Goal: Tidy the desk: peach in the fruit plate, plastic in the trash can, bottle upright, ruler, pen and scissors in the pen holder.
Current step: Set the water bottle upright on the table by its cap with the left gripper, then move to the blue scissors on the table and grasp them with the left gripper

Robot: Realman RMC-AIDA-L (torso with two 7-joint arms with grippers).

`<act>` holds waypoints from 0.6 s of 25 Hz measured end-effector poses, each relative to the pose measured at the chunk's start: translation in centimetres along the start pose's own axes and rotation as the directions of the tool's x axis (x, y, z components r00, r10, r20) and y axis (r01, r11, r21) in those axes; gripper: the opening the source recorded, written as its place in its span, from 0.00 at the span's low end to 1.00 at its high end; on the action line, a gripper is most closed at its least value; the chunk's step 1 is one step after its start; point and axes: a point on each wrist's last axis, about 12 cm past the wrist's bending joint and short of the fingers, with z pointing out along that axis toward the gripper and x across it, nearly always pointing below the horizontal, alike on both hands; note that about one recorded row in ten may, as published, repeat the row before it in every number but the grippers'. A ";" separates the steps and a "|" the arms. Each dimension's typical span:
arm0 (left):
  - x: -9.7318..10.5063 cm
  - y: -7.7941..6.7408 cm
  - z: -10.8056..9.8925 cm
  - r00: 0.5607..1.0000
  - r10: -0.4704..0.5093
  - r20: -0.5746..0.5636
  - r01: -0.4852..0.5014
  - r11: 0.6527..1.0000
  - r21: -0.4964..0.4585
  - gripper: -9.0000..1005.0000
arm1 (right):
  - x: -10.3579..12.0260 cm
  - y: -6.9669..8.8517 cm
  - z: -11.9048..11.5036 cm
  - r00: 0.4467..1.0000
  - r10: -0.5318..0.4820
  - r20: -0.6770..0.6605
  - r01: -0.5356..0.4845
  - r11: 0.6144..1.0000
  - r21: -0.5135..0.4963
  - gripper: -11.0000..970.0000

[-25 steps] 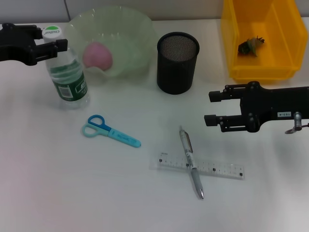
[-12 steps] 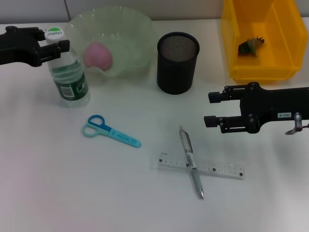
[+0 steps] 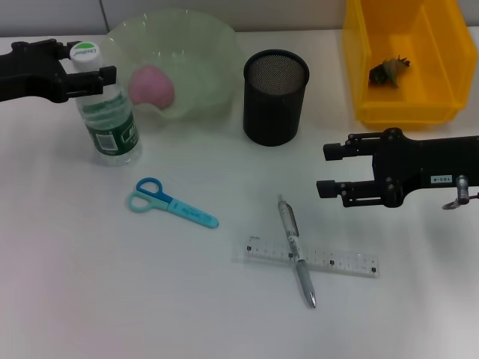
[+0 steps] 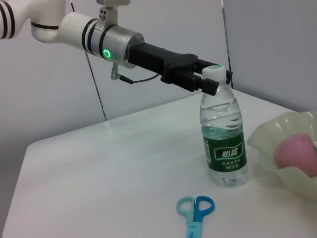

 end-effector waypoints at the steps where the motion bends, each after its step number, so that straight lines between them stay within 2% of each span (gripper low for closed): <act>1: 0.0 0.0 0.0 1.000 0.000 0.000 0.000 1.000 0.000 0.58 | 0.0 0.0 0.0 1.000 0.000 0.000 0.000 1.000 0.000 0.71; 5: -0.4 0.0 -0.2 1.000 0.006 0.016 -0.006 1.000 0.004 0.73 | 0.0 0.0 0.0 1.000 0.000 0.000 0.000 1.000 0.000 0.71; 6: -1.6 0.0 -0.6 0.997 0.015 0.077 -0.015 1.000 0.005 0.76 | 0.0 0.0 0.0 1.000 0.000 0.000 0.000 1.000 0.000 0.71; 8: -2.0 -0.1 -0.9 0.994 0.015 0.104 -0.017 1.000 0.010 0.84 | 0.0 0.0 0.0 1.000 0.000 0.000 0.000 1.000 -0.001 0.71; 9: -3.2 -0.5 -1.8 0.984 0.023 0.177 -0.031 0.999 0.040 0.84 | 0.0 0.0 0.0 1.000 0.002 0.000 -0.002 1.000 -0.001 0.71; 12: -4.1 -1.1 -2.5 0.973 0.038 0.226 -0.057 0.995 0.079 0.84 | 0.0 0.0 -0.1 1.000 0.009 -0.001 -0.009 1.000 -0.001 0.71; 13: -6.0 -2.8 -3.3 0.958 0.108 0.267 -0.158 0.972 0.173 0.84 | 0.0 0.0 -0.1 1.000 0.012 -0.001 -0.012 1.000 0.000 0.71; 14: -6.8 -3.5 -3.1 0.957 0.145 0.252 -0.201 0.956 0.215 0.84 | 0.0 0.0 -0.1 1.000 0.015 -0.001 -0.015 1.000 0.000 0.71; 15: -6.8 -3.5 -3.1 0.957 0.145 0.252 -0.201 0.956 0.215 0.84 | 0.0 0.0 -0.2 1.000 0.019 -0.002 -0.019 1.000 0.001 0.71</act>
